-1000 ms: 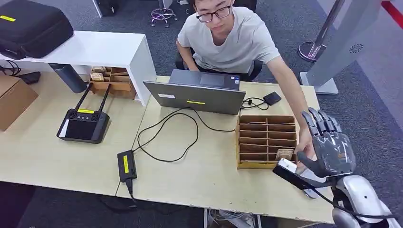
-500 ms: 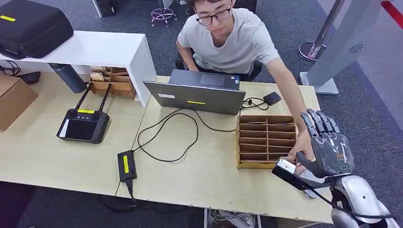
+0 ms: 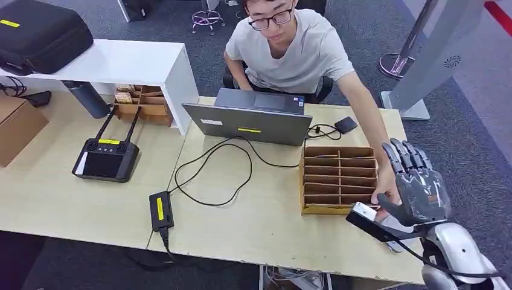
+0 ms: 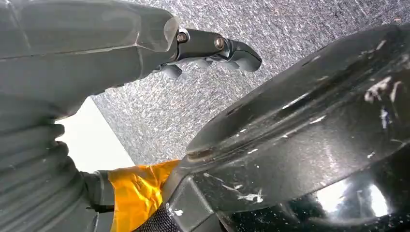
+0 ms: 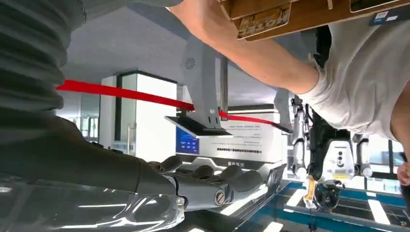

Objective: Pass the card to the sensor for recognition and then transmit it.

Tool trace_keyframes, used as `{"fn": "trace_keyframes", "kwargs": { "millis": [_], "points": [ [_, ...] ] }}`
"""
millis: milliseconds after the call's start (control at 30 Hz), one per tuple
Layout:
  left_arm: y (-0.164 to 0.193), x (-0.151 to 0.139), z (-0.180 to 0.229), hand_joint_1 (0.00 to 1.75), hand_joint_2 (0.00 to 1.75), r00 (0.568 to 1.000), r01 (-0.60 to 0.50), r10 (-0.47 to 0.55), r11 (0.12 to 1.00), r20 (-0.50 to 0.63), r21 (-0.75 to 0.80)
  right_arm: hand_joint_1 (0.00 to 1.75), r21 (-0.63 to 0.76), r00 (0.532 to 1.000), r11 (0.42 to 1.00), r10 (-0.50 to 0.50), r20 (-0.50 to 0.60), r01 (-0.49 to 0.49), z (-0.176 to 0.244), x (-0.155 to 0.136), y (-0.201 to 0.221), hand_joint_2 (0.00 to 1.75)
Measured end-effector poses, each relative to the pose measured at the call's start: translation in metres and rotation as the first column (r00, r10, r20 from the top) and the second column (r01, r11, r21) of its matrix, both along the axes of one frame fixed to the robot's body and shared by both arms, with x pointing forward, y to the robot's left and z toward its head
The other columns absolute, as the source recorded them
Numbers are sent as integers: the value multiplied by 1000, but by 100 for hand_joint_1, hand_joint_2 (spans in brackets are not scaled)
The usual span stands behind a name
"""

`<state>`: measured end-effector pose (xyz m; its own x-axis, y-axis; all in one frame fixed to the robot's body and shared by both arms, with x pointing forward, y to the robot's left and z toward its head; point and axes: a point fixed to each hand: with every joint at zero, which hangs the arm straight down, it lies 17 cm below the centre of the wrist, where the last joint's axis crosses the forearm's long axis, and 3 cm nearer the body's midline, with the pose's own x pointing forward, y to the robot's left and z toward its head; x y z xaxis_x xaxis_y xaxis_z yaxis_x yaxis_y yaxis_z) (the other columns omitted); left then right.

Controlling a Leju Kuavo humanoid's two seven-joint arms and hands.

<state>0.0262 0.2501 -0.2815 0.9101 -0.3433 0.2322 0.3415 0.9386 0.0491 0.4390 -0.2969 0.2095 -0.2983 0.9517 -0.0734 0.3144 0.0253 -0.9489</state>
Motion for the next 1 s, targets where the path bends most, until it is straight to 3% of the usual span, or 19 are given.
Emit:
{"fn": "trace_keyframes", "kwargs": {
  "millis": [400, 767, 1000],
  "points": [
    [0, 0, 0, 0, 175, 1000, 0, 0, 1000, 0, 0, 0, -9, 1000, 1000, -2, -6, 2, -2, 1, -2, 175],
    [0, 0, 0, 0, 175, 1000, -3, 3, 1000, -3, -1, 0, -60, 997, 998, 2, -79, -6, -29, -6, -7, 175],
    [1, -1, 0, 0, 175, 1000, -28, 28, 1000, -9, -1, 0, -52, 990, 998, 19, -143, -27, -56, -32, -3, 175]
  ]
}}
